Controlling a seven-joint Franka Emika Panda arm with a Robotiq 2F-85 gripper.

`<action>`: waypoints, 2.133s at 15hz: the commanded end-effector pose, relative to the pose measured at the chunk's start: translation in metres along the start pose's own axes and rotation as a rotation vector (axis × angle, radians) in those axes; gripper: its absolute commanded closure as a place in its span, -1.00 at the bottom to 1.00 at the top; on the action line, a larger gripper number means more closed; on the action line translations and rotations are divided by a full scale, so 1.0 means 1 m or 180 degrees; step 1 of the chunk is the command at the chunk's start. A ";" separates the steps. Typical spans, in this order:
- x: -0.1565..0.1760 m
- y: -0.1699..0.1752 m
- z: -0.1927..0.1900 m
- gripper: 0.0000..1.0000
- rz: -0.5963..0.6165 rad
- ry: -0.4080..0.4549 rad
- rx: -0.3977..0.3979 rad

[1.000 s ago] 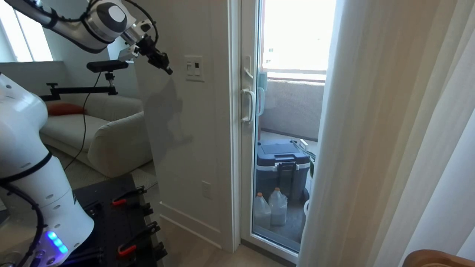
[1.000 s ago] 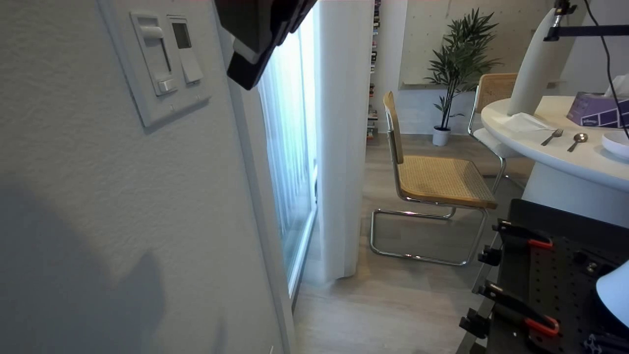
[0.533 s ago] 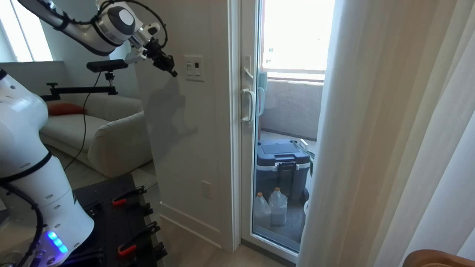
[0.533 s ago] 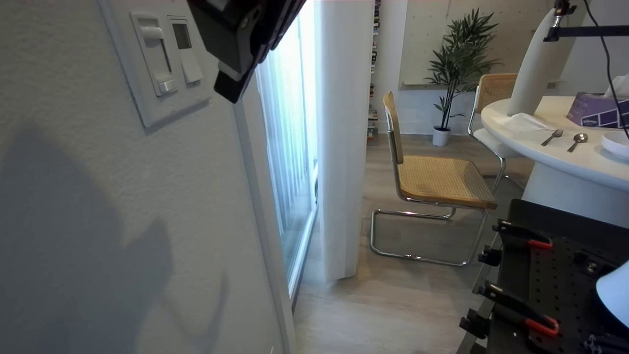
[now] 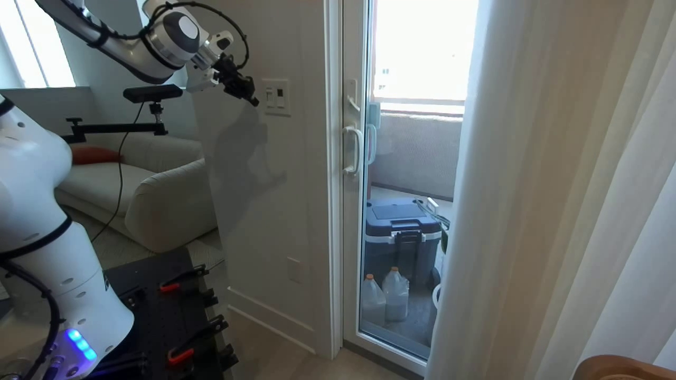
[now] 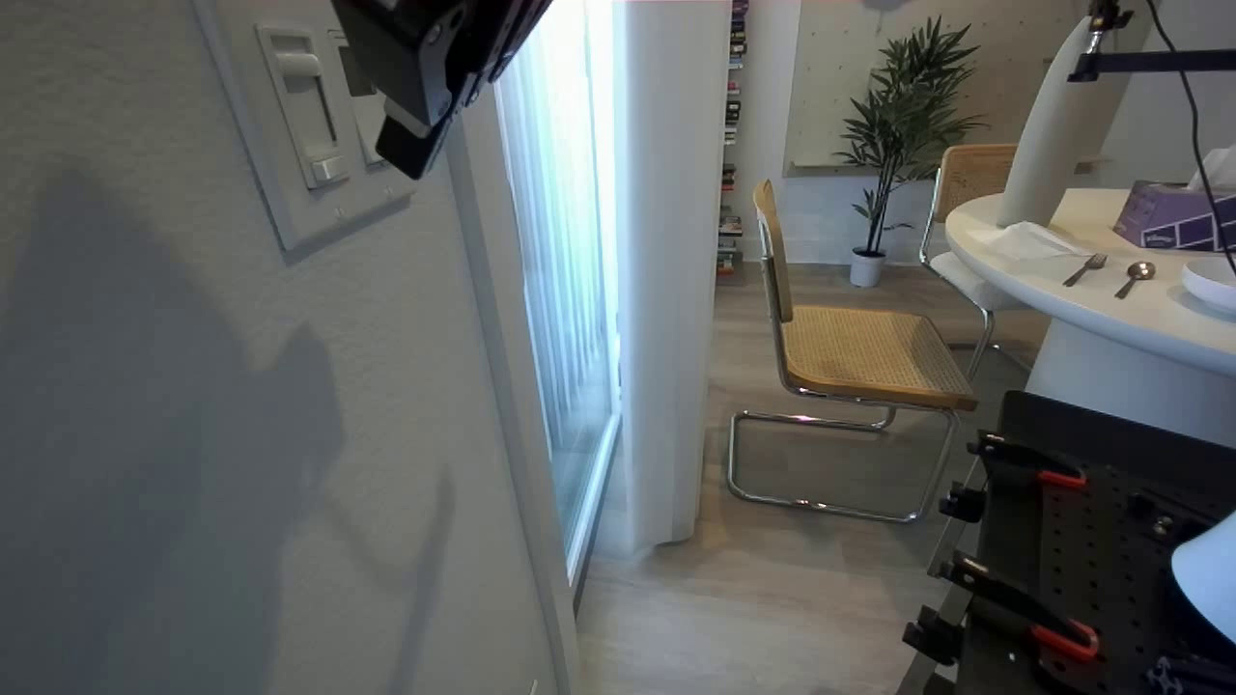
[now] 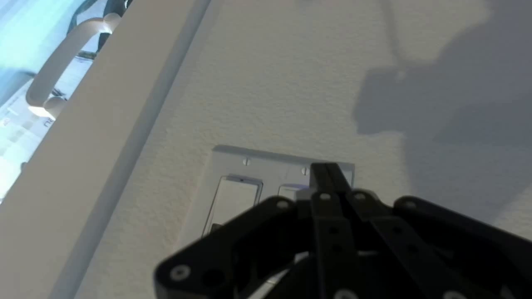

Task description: Pull the blinds to the right, switch off the light, then pull the blinds to the left

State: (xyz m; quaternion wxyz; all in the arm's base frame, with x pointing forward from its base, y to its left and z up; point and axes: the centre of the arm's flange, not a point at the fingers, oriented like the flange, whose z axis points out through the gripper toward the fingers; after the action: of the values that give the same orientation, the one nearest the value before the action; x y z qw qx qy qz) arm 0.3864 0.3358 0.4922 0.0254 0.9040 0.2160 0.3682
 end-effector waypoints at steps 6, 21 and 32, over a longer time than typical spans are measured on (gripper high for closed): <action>0.008 -0.003 0.018 1.00 0.0010 0.0178 0.0029; 0.016 -0.013 0.041 1.00 -0.0007 0.0335 0.0051; 0.019 -0.013 0.055 1.00 0.0018 0.0349 -0.0104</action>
State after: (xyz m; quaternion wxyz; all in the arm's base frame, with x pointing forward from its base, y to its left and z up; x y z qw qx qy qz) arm 0.4116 0.3582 0.4637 0.0242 0.8854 0.2233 0.4069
